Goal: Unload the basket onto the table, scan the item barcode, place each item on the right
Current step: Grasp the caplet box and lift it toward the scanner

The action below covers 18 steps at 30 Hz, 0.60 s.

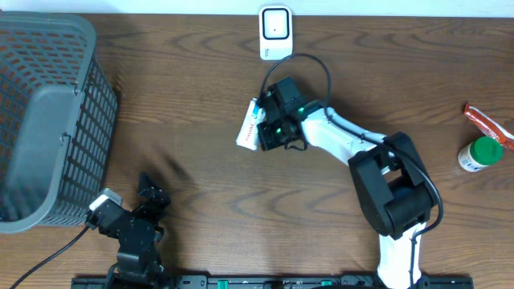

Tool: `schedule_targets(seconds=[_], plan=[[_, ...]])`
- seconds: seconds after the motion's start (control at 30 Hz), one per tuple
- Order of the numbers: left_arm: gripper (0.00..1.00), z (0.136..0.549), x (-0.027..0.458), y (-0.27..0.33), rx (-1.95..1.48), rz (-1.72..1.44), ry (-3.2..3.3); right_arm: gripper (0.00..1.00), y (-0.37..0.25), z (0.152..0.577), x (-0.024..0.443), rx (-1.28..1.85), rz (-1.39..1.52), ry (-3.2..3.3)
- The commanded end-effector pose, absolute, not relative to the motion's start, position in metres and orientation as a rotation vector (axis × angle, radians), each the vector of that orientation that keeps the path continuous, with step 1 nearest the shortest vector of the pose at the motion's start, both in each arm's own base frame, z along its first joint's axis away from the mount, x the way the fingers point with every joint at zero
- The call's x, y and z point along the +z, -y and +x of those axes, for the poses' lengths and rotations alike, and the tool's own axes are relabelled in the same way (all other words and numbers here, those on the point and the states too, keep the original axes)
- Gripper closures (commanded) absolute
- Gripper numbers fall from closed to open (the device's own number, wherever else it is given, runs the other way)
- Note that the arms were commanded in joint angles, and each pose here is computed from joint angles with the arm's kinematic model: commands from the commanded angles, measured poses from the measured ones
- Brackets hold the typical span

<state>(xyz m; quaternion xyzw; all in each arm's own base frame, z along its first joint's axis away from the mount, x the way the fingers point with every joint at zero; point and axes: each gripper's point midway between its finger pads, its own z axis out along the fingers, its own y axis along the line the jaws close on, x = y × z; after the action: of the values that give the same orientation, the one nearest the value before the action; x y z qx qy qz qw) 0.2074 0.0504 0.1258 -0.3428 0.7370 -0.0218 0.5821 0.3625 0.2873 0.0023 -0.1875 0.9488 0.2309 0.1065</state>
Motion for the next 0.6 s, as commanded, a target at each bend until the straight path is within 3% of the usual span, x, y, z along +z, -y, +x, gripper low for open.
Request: schedule_targets(seconds=[0.0,0.4,0.57], plan=[[0.07,0.205,0.116,-0.052,-0.022,-0.802,-1.751,0.99,-0.311,0.343,0.030,0.837,-0.640,-2.741],[0.07,0.205,0.116,-0.052,-0.022,-0.802,-1.751,0.99,-0.332,0.399,0.104,0.787,-0.649,-2.353],[0.07,0.205,0.115,-0.052,-0.022,-0.802,-1.751,0.99,-0.308,0.437,0.105,0.507,-0.546,-2.280]])
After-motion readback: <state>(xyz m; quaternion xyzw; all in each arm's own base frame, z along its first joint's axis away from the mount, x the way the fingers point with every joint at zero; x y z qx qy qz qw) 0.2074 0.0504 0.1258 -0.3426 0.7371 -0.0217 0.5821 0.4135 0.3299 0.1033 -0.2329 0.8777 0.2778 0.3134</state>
